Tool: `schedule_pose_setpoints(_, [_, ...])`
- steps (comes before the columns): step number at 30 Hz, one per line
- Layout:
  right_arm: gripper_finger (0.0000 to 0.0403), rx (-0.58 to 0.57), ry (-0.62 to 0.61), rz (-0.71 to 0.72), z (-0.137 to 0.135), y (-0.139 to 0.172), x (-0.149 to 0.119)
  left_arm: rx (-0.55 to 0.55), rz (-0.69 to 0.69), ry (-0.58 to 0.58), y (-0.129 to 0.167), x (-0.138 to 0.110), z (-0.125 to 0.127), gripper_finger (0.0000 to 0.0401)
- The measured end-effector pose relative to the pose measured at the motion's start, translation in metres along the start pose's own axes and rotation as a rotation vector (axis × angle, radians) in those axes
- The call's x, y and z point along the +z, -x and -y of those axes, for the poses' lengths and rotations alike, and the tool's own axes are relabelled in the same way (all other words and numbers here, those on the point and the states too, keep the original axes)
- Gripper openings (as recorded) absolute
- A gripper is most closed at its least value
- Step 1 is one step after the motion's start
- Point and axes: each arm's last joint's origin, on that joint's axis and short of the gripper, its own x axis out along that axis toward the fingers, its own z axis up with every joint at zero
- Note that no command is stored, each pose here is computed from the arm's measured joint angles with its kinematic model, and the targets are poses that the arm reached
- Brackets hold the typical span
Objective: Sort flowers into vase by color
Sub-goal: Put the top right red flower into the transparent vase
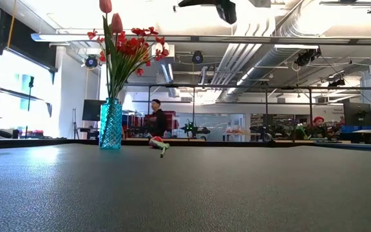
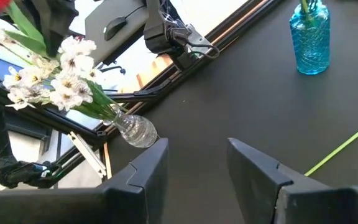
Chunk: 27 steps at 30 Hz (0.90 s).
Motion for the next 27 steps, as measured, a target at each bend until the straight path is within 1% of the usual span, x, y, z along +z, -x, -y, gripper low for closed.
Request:
schedule_pose_setpoints(6, [0.0149, 0.002, -0.002, -0.002, 0.001, 0.000, 0.001, -0.039, 0.071, 0.004, 0.019, 0.014, 0.004, 0.0000])
schedule_pose_setpoints(9, [0.0149, 0.002, -0.002, -0.002, 0.001, 0.000, 0.001, -0.049, 0.084, 0.002, 0.022, 0.017, 0.005, 0.0000])
schedule_pose_setpoints(13, [0.0149, 0.002, -0.002, -0.002, 0.001, 0.000, 0.001, -0.049, 0.071, -0.014, 0.020, 0.016, 0.005, 0.0000])
schedule_pose_setpoints(21, [0.0149, 0.002, -0.013, -0.001, 0.001, 0.000, 0.001, -0.111, 0.011, -0.019, 0.011, 0.017, 0.009, 0.0000])
schedule_pose_setpoints(27, [0.0149, 0.002, -0.020, -0.001, 0.001, 0.000, 0.001, -0.106, -0.014, -0.055, 0.003, 0.018, 0.010, 0.0000])
